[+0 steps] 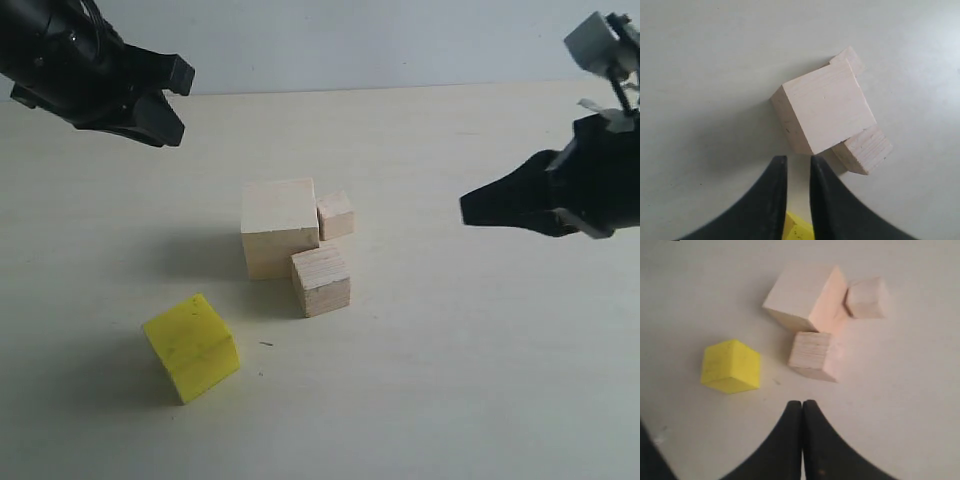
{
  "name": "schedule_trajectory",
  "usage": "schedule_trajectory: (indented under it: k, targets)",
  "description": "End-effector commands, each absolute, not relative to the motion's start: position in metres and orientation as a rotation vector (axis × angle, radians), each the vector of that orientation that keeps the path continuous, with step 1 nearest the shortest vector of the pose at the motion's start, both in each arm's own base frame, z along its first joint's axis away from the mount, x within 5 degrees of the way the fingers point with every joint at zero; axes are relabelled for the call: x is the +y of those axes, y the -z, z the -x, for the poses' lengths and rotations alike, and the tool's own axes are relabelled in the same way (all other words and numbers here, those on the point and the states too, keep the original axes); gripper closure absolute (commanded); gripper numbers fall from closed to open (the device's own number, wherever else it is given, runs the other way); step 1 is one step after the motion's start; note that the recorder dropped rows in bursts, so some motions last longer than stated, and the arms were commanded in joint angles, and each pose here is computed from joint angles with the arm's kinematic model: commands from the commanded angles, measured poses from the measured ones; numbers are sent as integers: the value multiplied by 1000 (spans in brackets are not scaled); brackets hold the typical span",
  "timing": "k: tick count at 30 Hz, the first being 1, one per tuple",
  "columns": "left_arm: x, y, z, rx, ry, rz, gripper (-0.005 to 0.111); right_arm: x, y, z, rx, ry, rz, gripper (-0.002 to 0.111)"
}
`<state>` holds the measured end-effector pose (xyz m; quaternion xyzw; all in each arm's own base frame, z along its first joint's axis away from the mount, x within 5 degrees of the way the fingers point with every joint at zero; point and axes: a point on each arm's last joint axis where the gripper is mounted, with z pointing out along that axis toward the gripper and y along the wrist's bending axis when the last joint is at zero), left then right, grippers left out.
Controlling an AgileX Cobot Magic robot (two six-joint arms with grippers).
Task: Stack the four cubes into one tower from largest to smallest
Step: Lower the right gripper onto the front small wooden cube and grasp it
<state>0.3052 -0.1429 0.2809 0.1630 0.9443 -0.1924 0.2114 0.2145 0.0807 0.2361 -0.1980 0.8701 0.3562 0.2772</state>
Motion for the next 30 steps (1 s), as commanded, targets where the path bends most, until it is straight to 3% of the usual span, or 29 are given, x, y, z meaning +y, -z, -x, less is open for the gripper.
schedule_trajectory:
  k: [1,4,12,18,30]
  targets:
    - [-144,-288,-305,2599,564,-428,88,107,-230,-219,2211,-1213,874,108]
    - [-144,-288,-306,2592,572,-419,88,124,-226,-226,2256,-1222,917,108]
    - [-144,-288,-305,2600,580,-420,88,159,-221,-228,2455,-890,981,108]
    - [-144,-288,-305,2603,564,-430,88,185,-227,-223,2448,-801,931,108]
    - [-139,-298,-302,2552,508,-457,88,189,-233,-232,2387,-766,848,108]
